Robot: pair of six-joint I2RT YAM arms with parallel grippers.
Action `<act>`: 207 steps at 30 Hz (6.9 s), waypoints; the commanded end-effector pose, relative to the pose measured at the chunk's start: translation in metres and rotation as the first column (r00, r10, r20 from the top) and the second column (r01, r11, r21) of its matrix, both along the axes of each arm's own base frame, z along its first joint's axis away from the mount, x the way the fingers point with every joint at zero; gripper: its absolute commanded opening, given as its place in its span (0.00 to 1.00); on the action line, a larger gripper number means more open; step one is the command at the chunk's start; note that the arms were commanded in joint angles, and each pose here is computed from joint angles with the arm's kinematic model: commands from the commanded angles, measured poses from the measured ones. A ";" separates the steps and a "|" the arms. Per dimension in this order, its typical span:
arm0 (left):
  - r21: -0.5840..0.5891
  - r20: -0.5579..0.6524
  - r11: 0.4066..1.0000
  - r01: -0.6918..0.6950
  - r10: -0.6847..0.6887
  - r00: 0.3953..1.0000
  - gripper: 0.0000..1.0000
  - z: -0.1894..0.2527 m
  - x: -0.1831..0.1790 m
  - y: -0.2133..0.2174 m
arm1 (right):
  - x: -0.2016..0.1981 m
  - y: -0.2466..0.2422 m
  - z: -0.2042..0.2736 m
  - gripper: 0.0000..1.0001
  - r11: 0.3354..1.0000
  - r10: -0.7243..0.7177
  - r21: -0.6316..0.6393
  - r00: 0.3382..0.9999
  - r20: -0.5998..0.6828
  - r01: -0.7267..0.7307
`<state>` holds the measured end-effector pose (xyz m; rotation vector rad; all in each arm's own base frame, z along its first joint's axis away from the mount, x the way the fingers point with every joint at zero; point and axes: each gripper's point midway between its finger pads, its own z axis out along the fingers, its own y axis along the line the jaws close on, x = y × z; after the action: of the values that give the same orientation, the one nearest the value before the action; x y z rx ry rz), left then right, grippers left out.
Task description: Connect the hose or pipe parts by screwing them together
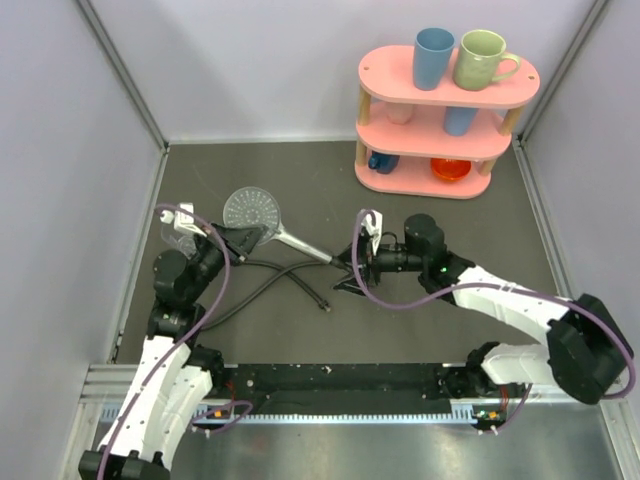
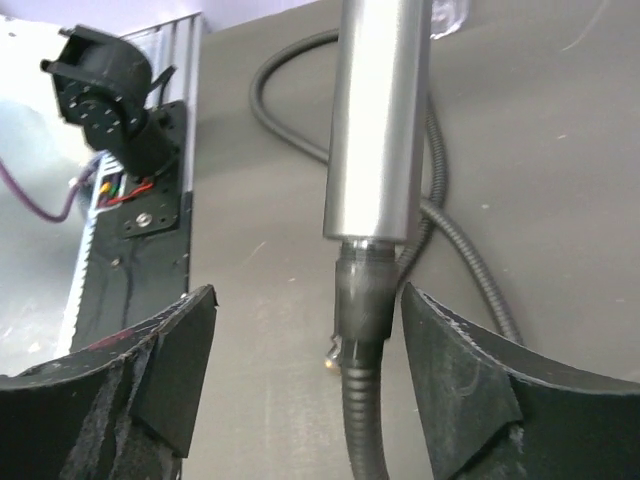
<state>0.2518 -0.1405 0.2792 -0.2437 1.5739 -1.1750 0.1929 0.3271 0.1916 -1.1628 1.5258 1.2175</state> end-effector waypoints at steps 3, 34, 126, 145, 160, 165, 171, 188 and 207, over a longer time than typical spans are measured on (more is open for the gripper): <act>-0.008 -0.198 0.970 -0.243 0.237 0.951 0.00 0.019 0.002 0.036 | 0.026 -0.008 0.037 0.76 0.970 -0.240 0.041 0.927 0.289 0.239; -0.025 -0.641 0.958 -0.287 0.205 0.739 0.00 -0.010 -0.029 0.033 | 0.011 0.046 0.052 0.00 0.870 -0.195 -0.021 0.382 0.903 0.492; -0.065 0.422 0.998 0.006 0.022 0.907 0.00 0.044 -0.034 0.006 | -0.015 0.032 0.056 0.05 0.992 0.124 -0.015 0.992 0.000 -0.124; 0.020 -0.401 0.908 -0.418 0.390 0.829 0.00 0.039 -0.004 0.065 | 0.019 -0.019 0.074 0.63 0.876 -0.356 0.052 0.572 0.739 0.479; 0.066 -0.557 0.899 -0.433 0.393 0.732 0.00 0.036 -0.020 0.066 | 0.012 0.040 0.092 0.53 0.829 -0.276 0.112 0.227 0.934 0.548; 0.056 -0.565 0.905 -0.421 0.376 0.735 0.00 0.035 -0.021 0.063 | 0.008 0.055 0.090 0.33 0.840 -0.267 0.107 0.234 0.935 0.532; 0.063 -0.413 0.952 -0.299 0.298 0.861 0.00 0.044 -0.016 0.048 | 0.001 0.068 0.089 0.00 0.876 -0.284 0.089 0.360 0.889 0.474; 0.088 0.316 0.992 0.085 -0.109 0.942 0.00 0.054 -0.030 -0.011 | 0.001 0.049 0.075 0.00 0.994 0.106 0.006 0.980 0.169 -0.109; -0.005 -0.095 0.990 -0.137 0.136 0.986 0.00 0.011 0.005 0.020 | 0.046 0.012 0.050 0.65 0.969 -0.240 -0.017 0.959 0.150 0.245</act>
<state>0.2518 -0.1332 0.2711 -0.2425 1.5654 -1.1062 0.2175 0.3477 0.2165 -1.1613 1.6423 1.1612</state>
